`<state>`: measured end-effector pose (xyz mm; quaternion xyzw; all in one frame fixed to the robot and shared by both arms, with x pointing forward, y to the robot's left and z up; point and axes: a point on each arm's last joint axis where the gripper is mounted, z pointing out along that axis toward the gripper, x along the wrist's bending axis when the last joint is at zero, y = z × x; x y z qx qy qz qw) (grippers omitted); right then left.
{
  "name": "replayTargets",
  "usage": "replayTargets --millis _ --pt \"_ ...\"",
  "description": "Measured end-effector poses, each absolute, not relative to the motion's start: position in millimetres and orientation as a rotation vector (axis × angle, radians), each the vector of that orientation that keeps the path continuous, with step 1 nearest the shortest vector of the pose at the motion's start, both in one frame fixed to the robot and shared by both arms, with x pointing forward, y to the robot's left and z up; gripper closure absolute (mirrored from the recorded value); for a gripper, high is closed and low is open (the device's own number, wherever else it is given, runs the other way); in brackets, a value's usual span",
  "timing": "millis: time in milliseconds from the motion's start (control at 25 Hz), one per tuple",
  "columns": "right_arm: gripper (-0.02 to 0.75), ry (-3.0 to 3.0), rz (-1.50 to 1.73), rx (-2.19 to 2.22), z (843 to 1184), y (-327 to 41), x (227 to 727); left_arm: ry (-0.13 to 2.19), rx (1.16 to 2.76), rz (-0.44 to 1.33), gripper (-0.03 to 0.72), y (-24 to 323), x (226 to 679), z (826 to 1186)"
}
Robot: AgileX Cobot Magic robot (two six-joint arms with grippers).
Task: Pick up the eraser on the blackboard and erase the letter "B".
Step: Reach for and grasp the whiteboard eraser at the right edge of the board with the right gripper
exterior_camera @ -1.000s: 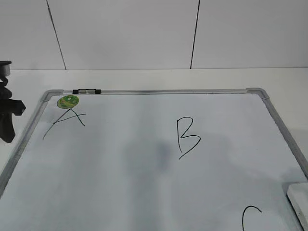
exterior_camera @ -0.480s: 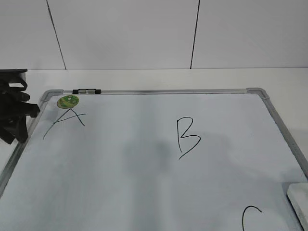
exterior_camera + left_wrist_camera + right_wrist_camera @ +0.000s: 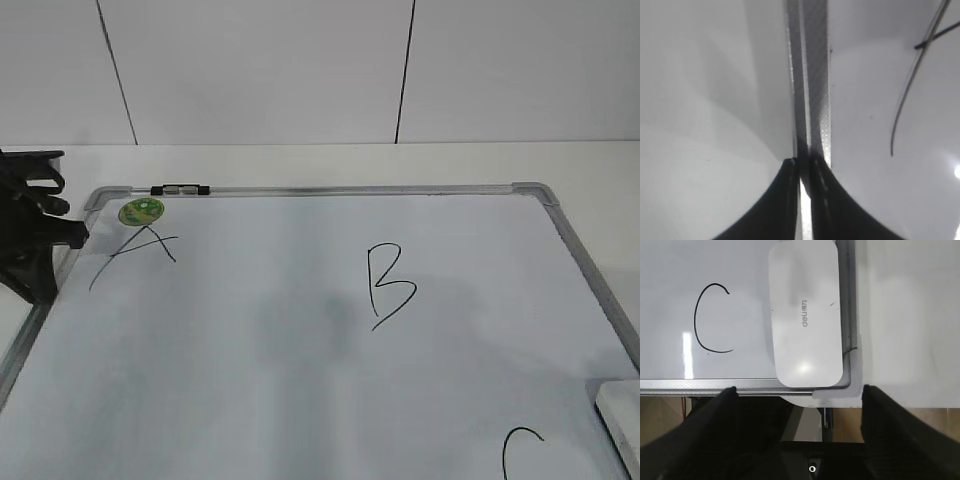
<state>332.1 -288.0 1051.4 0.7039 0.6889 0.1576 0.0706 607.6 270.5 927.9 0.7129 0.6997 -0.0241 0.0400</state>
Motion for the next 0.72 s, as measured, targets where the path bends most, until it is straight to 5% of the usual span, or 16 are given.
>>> replayTargets --millis 720 --pt "0.092 2.13 0.288 2.295 1030 -287 361 2.159 2.163 -0.08 0.669 270 608 928"
